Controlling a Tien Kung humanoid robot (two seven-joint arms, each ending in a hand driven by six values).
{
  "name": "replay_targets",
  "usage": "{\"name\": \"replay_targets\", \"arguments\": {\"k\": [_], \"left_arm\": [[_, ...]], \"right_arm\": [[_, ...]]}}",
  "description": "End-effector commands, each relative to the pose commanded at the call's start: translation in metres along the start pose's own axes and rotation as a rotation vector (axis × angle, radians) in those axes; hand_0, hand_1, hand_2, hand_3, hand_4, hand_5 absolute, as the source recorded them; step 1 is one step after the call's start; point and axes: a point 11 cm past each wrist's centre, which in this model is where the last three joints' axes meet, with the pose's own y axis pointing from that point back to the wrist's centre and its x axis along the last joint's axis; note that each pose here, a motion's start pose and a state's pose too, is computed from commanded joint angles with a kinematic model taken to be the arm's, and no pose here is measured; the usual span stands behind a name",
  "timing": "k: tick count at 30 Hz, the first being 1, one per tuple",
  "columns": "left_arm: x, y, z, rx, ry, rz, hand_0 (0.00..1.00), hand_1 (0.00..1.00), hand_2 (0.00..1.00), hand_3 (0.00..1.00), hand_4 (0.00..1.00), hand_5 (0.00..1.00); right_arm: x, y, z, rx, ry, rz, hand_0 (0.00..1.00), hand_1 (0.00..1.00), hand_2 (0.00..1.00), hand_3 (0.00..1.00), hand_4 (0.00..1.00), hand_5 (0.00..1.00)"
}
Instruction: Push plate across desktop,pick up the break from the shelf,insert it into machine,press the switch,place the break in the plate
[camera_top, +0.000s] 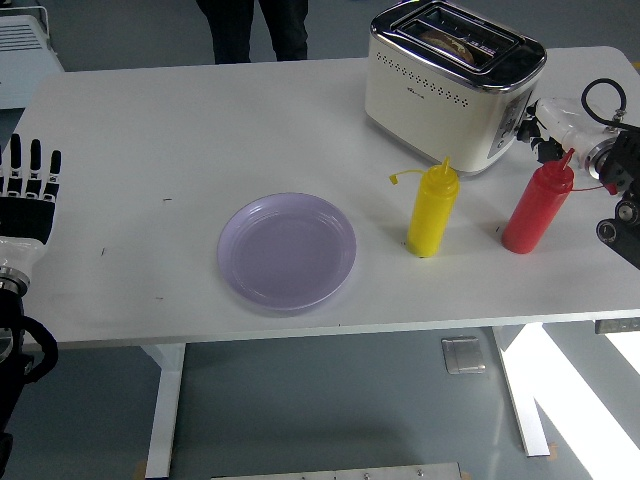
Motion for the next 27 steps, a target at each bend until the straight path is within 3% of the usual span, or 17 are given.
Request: {"name": "replay_targets", "arguments": {"k": [14,18,27], "left_arm": [[0.001,0.000,0.001,-0.004,0.000,0.004,0.819,0.731,0.690,0.673,0.684,0.998],[0.000,0.000,0.001,-0.005,0.001,0.002,0.818,0.731,0.690,0.673,0.683,0.998],[0.000,0.001,0.001,-0.005,0.002,0.000,0.818,0.731,0.690,0.673,0.681,0.998]], "right_arm": [[0.003,-0.001,-0.001,0.009,0.000,0.019,0.416,0.346,0.622,0.527,0.137,0.002],[0.015,0.000,0.001,0.003,-0.002,0.051,0.416,0.346,0.620,0.526,0.138,0.002],[0.070,0.004,0.016,-0.046,0.022,0.165,0.417,0.348,0.613,0.524,0.130,0.002]]}}
